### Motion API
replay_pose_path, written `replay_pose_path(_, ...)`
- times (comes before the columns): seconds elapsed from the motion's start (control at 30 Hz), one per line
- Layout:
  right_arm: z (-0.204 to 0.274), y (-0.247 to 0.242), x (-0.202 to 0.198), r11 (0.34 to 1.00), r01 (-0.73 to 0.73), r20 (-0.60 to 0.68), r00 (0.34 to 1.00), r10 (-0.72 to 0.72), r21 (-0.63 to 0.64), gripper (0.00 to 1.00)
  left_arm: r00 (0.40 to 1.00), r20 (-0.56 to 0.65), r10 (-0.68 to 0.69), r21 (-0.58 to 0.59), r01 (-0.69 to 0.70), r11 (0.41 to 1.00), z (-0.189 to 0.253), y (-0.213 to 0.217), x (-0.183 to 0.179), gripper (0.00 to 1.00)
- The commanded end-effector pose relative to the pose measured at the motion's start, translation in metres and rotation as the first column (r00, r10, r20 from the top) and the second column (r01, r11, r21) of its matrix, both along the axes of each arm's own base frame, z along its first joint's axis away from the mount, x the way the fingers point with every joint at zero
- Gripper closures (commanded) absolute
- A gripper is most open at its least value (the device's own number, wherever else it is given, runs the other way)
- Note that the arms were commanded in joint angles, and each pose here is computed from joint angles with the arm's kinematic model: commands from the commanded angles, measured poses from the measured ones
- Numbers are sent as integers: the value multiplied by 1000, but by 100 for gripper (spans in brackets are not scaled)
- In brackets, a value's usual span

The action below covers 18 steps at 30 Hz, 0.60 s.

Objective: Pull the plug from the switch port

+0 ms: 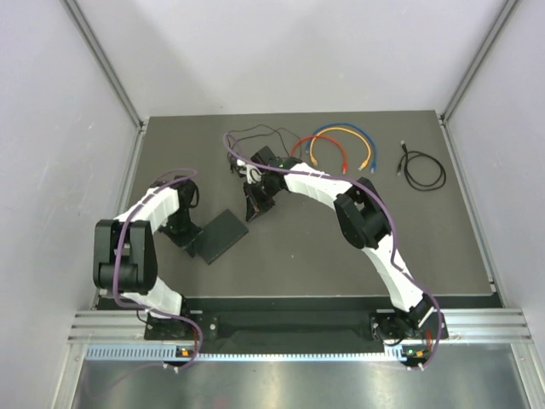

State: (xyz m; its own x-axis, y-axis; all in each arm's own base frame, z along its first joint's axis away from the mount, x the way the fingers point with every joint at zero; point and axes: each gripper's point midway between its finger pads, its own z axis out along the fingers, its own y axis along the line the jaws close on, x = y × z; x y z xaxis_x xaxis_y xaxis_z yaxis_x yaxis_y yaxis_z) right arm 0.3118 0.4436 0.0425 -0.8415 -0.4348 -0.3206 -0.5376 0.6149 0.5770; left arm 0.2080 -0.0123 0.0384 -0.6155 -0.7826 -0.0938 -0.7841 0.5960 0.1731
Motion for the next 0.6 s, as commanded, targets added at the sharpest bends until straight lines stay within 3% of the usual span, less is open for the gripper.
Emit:
replay_pose_path(0.0,14,16,-10,997,-31,-14,999,32,73,100,999,46,-21,-4,21,1000,-2,0,24,100)
replay_pose_path(0.57,15,54,-28,981,-15,-138,990,43,195,100,988,102,-113,-19,115,993,-9,-3,115,100)
